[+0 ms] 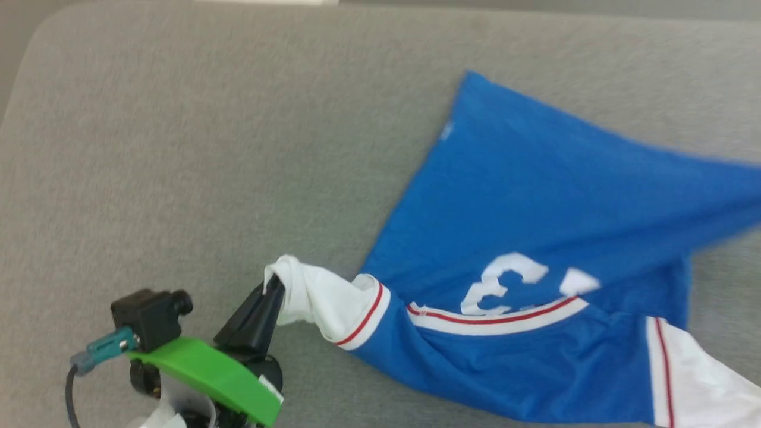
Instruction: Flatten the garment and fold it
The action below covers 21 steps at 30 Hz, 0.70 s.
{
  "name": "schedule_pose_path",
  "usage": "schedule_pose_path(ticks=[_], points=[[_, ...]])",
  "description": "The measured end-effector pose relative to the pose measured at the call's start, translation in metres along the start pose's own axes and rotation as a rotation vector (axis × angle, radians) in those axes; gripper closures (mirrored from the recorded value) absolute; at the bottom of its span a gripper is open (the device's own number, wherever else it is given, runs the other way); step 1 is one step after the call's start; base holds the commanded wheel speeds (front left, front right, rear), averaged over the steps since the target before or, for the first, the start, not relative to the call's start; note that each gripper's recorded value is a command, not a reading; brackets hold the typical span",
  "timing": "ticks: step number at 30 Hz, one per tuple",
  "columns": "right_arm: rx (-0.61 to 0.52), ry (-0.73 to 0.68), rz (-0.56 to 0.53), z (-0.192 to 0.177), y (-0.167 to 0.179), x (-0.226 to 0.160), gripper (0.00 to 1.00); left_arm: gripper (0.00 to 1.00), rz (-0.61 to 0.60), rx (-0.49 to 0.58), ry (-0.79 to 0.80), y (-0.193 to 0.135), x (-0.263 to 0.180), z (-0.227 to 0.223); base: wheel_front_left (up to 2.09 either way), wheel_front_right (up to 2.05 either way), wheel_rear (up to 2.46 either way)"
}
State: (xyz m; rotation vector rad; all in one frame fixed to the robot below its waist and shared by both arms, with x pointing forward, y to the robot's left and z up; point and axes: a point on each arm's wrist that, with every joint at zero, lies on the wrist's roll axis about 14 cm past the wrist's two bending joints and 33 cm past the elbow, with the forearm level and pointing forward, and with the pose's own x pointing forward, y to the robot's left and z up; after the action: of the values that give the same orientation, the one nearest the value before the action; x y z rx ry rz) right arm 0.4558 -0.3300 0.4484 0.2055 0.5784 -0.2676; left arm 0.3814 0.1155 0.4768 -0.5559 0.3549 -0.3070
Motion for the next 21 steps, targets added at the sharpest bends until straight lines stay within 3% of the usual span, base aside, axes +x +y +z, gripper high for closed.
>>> schedule_pose_path(ticks=[7,14,21], points=[[0.113,0.035,-0.094,-0.048,-0.048,-0.07,1.0,1.0,-0.056,-0.004,-0.001,-0.019,-0.005,0.001,0.0,0.0,0.0],[0.163,0.175,-0.138,-0.105,-0.065,-0.121,1.0,1.0,-0.098,0.005,0.008,-0.034,-0.008,0.001,0.0,0.0,0.0],[0.165,0.209,-0.15,-0.139,-0.067,-0.129,1.0,1.0,-0.115,0.009,0.018,-0.042,-0.011,0.003,0.0,0.0,0.0]])
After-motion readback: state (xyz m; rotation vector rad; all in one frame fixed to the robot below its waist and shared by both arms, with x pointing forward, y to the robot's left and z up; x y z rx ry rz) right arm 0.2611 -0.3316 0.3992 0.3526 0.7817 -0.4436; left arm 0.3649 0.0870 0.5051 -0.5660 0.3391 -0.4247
